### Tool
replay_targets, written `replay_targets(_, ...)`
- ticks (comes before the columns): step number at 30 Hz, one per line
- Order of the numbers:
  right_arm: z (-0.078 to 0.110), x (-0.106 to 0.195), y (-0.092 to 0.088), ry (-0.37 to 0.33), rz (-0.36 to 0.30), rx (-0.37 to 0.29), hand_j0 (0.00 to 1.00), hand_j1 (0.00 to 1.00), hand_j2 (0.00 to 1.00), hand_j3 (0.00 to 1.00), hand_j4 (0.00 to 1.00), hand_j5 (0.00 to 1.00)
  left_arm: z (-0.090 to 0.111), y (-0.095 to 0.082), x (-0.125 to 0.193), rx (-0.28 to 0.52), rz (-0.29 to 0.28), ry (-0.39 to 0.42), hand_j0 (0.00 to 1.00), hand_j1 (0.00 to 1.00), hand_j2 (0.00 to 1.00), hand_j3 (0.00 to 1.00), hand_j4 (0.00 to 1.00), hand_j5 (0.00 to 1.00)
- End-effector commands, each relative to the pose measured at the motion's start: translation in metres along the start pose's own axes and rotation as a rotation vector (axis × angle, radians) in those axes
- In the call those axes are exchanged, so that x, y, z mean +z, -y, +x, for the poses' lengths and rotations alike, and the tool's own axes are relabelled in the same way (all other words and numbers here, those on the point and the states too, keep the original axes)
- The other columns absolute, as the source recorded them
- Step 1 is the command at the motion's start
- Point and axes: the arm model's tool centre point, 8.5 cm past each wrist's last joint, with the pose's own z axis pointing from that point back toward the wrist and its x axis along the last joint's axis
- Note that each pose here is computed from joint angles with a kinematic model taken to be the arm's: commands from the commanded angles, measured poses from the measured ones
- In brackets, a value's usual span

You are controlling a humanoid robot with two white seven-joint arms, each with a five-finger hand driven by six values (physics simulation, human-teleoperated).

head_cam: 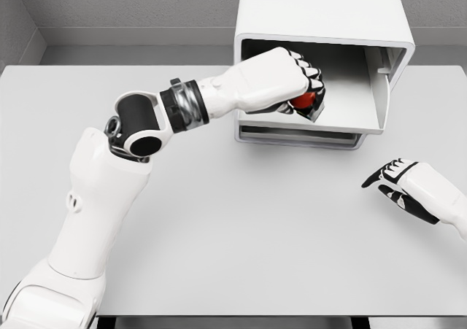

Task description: Slide open multi-storey tabletop storage cabinets and put open load switch and slide close multi-storey tabletop storage cabinets

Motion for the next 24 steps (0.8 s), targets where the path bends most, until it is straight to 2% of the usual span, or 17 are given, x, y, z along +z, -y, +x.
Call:
replay_targets(1, 0.0000, 0.0001, 0.0007, 0.000, -0.003, -0.004, 0.51, 0.51, 0.51, 0.51, 0.51, 0.51, -0.0004, 0.0003, -0.0001, 0.007, 0.002, -0.001, 0.42, 0.42, 0.42, 0.42, 0.42, 0.42)
replay_targets(5, 0.0000, 0.0001, 0.0007, 0.000, -0.003, -0.004, 0.51, 0.51, 0.51, 0.51, 0.51, 0.51, 0.0008, 0.0016, -0.0013, 0.008, -0.002, 0.004, 0.50, 0.50, 0.50, 0.50, 0.50, 0.50)
replay_targets(13, 0.0000, 0.0001, 0.0007, 0.000, -0.003, -0.004, 0.51, 0.51, 0.51, 0.51, 0.51, 0.51, 0.0015, 0.0020, -0.0019, 0.008, -0.004, 0.007, 0.56, 0.56, 0.56, 0.56, 0.56, 0.56)
replay_targets(24, -0.0006, 0.0003, 0.0011, -0.002, -0.004, -0.003, 0.51, 0.51, 0.51, 0.51, 0.51, 0.51, -0.0009, 0.0051, -0.0018, 0.017, -0.010, 0.001, 0.58, 0.58, 0.58, 0.58, 0.58, 0.58)
